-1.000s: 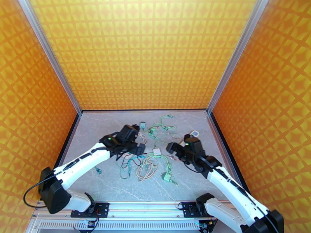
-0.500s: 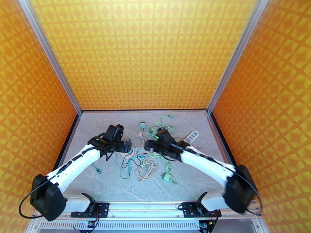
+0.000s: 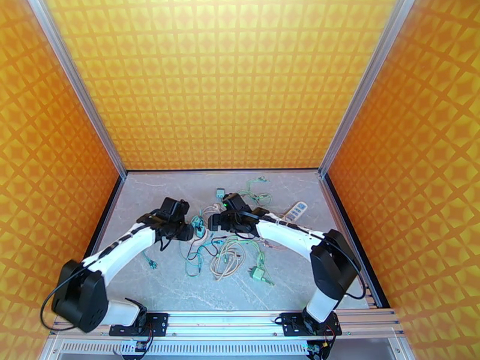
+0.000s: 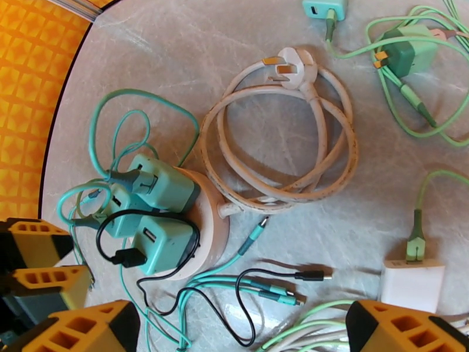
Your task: Pull the plug off the socket
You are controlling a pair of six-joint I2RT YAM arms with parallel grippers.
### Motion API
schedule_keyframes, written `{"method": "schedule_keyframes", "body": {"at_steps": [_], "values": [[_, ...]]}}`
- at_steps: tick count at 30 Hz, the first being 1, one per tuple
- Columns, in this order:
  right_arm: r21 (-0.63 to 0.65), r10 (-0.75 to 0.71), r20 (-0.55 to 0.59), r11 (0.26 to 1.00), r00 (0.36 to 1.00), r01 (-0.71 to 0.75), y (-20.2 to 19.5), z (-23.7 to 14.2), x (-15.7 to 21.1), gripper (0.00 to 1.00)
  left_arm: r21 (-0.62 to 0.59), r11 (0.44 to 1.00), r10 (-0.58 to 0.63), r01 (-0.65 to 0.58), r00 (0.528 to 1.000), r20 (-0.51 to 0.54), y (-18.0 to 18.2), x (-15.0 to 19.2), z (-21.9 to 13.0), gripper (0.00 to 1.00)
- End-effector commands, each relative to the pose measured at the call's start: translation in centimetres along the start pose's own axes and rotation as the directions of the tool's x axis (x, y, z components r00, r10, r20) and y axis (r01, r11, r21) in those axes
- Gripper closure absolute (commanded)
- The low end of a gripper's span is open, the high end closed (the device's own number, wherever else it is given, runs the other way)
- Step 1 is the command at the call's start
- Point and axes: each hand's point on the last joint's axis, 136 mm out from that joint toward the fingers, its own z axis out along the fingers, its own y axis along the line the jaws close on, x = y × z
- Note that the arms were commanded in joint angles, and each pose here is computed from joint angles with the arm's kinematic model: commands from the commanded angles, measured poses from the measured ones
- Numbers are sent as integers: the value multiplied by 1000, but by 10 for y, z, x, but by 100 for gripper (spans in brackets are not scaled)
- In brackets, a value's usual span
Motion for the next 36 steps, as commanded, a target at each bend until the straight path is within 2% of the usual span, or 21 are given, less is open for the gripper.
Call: {"method": "schedule_keyframes", "body": {"at_steps": [1, 5, 23, 24, 27, 32, 36], "values": [[-61, 7, 11, 998, 1000, -7, 16, 3, -8, 2, 24, 998, 54, -54, 998, 27, -3, -16, 8, 53], [-31, -13, -15, 999, 1000, 13, 13, 4, -8, 1, 21, 998, 56, -57, 998, 19, -2, -21, 22, 54], [-47, 10, -30, 999, 999, -12, 9, 7, 3, 2, -2, 992, 125, -125, 991, 51, 4, -41, 45, 53], [-47, 11, -31, 999, 999, -12, 9, 7, 4, 1, -1, 992, 128, -129, 990, 54, 4, -41, 45, 55], [-47, 11, -34, 999, 999, -12, 8, 7, 6, 1, 0, 993, 118, -118, 991, 59, 5, -40, 47, 67], [-44, 12, -33, 999, 999, -14, 6, 7, 7, 2, 5, 999, 52, -52, 998, 45, 4, -35, 43, 73], [-57, 55, -33, 997, 998, -57, 4, 10, 7, 2, -6, 999, -33, 33, 999, 39, 3, -25, 39, 73]]}}
